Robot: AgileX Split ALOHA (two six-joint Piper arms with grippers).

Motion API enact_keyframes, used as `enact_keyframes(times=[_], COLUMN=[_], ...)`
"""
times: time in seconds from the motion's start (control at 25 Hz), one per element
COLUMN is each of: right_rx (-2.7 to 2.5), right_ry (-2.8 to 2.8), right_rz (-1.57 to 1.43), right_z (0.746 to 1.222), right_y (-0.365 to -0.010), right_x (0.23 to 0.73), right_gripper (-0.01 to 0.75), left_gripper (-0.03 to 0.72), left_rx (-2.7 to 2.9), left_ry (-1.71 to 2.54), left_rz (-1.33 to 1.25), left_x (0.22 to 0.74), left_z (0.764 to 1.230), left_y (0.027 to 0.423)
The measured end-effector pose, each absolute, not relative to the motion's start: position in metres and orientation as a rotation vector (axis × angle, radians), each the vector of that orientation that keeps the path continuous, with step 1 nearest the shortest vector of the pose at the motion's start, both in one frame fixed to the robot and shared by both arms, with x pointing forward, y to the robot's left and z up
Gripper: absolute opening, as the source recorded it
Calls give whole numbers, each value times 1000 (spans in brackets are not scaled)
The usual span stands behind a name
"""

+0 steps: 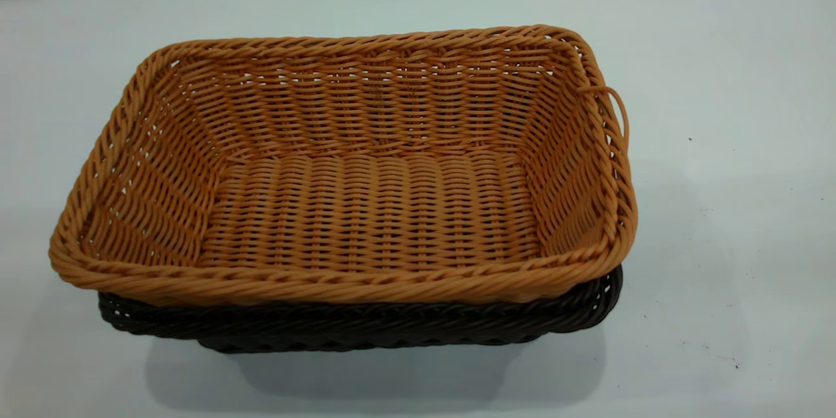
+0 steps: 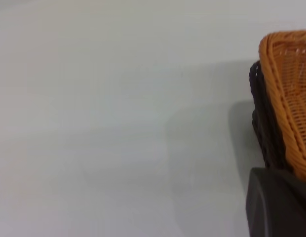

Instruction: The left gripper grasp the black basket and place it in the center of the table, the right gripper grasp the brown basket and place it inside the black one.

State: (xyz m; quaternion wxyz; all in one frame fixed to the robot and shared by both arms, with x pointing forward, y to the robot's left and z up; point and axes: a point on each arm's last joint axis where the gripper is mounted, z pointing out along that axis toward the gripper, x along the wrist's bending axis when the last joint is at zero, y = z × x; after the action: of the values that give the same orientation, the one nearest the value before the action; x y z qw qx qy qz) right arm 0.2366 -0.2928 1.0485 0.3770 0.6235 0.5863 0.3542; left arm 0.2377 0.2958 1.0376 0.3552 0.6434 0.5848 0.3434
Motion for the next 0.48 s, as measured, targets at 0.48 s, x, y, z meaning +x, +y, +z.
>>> enact_keyframes(times=[0.48], right_rx=[1595], right_ry=[1500], right_rz=[909], right_z=[1048], right_y=[-293], right_x=[237], right_gripper=[3], left_gripper=[-1], left_rx=[1678], left_ry=[1492], left_rz=[873], left_x=[238], left_z=[1038], left_y=[296])
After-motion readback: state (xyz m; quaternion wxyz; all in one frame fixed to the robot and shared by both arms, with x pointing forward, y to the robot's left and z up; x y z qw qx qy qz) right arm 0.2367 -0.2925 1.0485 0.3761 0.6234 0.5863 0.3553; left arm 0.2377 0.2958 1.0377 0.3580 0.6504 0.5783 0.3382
